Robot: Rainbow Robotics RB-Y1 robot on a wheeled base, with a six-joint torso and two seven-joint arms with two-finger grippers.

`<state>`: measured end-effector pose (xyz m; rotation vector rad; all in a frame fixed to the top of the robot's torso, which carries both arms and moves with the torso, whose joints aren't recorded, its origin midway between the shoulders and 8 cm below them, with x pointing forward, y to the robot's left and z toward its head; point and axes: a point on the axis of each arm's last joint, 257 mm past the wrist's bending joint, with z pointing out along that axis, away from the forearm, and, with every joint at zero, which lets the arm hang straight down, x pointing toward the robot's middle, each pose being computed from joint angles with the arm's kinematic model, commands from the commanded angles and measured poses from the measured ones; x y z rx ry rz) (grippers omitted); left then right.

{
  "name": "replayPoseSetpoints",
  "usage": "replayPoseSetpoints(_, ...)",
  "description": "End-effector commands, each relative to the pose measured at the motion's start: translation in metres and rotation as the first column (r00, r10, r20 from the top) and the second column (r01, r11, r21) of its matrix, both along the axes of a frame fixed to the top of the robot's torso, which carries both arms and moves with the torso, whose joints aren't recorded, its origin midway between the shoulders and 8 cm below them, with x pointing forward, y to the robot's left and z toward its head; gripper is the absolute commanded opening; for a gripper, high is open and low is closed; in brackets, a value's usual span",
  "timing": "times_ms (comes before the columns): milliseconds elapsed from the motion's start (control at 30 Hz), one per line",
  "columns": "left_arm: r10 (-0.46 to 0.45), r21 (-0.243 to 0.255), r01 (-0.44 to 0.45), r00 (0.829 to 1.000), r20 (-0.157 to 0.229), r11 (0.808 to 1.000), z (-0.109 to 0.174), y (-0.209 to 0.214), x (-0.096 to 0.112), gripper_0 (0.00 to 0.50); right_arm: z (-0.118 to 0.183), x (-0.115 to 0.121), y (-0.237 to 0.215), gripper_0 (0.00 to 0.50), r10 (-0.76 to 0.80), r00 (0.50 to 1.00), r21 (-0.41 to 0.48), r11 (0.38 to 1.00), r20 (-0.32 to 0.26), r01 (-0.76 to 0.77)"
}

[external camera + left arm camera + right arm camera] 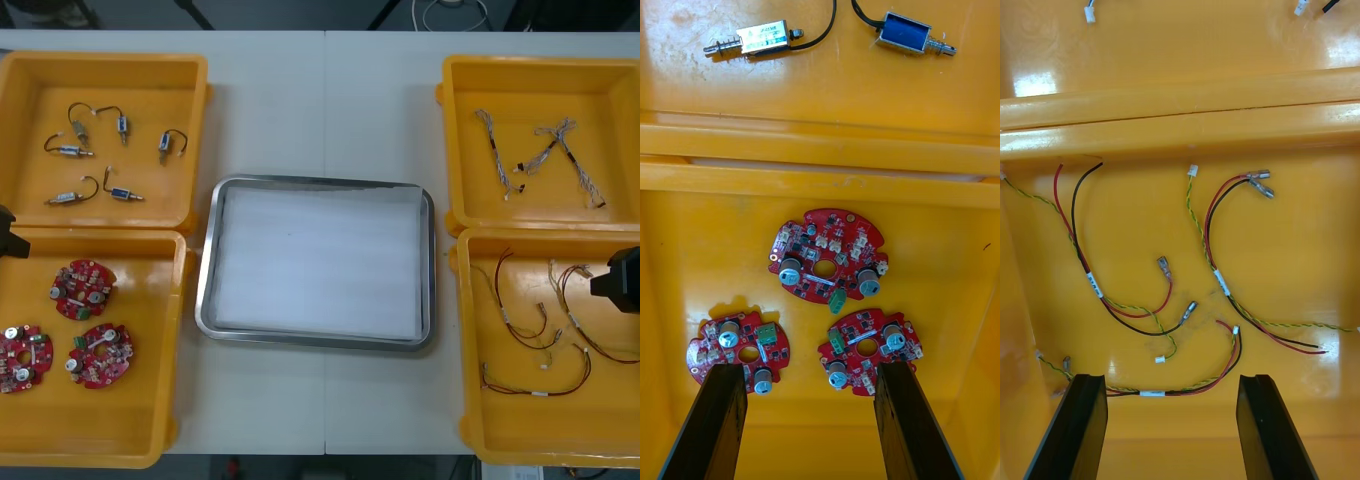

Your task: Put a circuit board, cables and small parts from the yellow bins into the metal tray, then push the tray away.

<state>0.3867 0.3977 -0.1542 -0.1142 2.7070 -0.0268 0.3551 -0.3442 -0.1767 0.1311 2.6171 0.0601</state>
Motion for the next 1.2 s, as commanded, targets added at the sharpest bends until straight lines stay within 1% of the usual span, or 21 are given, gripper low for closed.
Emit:
replayPoseSetpoints(33, -0.049, 0.075, 0.048, 0.999, 0.016, 0.996, 0.0141, 0.0154, -0.0056, 0.5, 0.0068, -0.004, -0.0129, 0.5, -0.023, 1.0, -0.028, 0.999, 0.006, 0.023)
replayPoseSetpoints(1200, -0.049, 0.075, 0.048, 0.999, 0.016, 0.996, 0.0141, 0.0154, -0.0056, 0.5, 0.0068, -0.004, -0.0129, 0.5, -0.023, 1.0, -0.028, 0.999, 0.006, 0.023)
